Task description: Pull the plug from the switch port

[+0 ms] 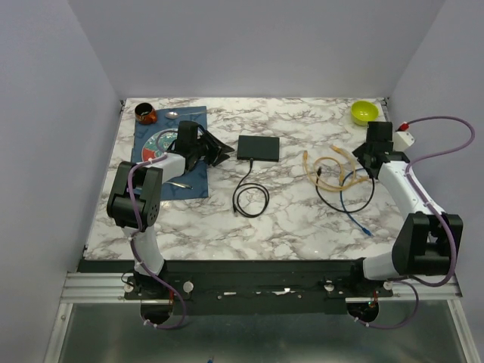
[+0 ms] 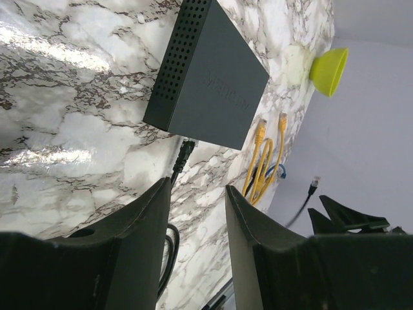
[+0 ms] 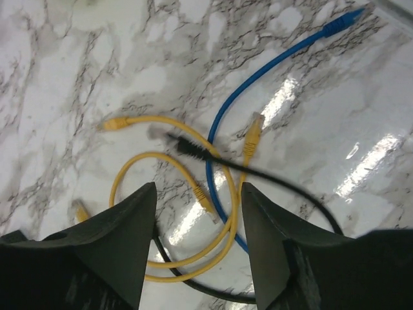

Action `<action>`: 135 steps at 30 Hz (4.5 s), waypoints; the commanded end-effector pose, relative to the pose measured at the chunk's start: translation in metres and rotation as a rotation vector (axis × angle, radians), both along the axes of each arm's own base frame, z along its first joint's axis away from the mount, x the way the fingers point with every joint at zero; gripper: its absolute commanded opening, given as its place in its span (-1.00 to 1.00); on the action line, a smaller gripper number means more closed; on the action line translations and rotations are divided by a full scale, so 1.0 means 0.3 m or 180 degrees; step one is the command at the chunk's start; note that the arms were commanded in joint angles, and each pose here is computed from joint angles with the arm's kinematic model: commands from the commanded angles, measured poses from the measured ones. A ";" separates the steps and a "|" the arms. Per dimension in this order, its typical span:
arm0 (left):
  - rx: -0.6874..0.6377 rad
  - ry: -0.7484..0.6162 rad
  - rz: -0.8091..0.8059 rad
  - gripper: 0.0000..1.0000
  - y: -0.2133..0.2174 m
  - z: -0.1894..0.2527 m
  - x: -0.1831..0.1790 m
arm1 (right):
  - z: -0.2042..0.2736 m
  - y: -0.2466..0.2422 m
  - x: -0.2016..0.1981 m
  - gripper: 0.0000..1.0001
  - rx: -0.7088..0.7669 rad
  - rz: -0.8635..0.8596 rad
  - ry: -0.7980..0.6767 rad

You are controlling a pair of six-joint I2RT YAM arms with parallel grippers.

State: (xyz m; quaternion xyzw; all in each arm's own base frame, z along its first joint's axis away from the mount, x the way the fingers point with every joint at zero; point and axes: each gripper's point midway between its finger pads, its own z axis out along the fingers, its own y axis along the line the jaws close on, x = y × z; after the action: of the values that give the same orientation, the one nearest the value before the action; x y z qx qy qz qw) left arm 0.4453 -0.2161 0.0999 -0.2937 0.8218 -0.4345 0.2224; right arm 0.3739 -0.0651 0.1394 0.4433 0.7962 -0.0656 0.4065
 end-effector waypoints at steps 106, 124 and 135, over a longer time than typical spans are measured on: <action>-0.0436 -0.0275 -0.0157 -0.11 -0.259 -0.193 0.038 | -0.223 1.187 0.403 -0.70 0.2174 0.3239 -0.0058; -0.0468 -0.0056 0.0029 -0.26 -0.238 -0.242 0.040 | -0.361 1.180 0.348 -0.81 0.2364 0.3060 0.0314; -0.0450 -0.0069 0.0322 -0.33 -0.206 -0.238 0.043 | -0.392 1.166 0.326 -0.83 0.2361 0.3009 0.0395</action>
State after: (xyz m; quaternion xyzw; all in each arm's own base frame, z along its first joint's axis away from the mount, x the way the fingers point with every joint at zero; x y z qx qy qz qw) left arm 0.4570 -0.2886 0.0355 -0.3146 0.7767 -0.5025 0.2126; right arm 0.4864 0.2868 0.0496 0.1423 0.8870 0.3937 0.1949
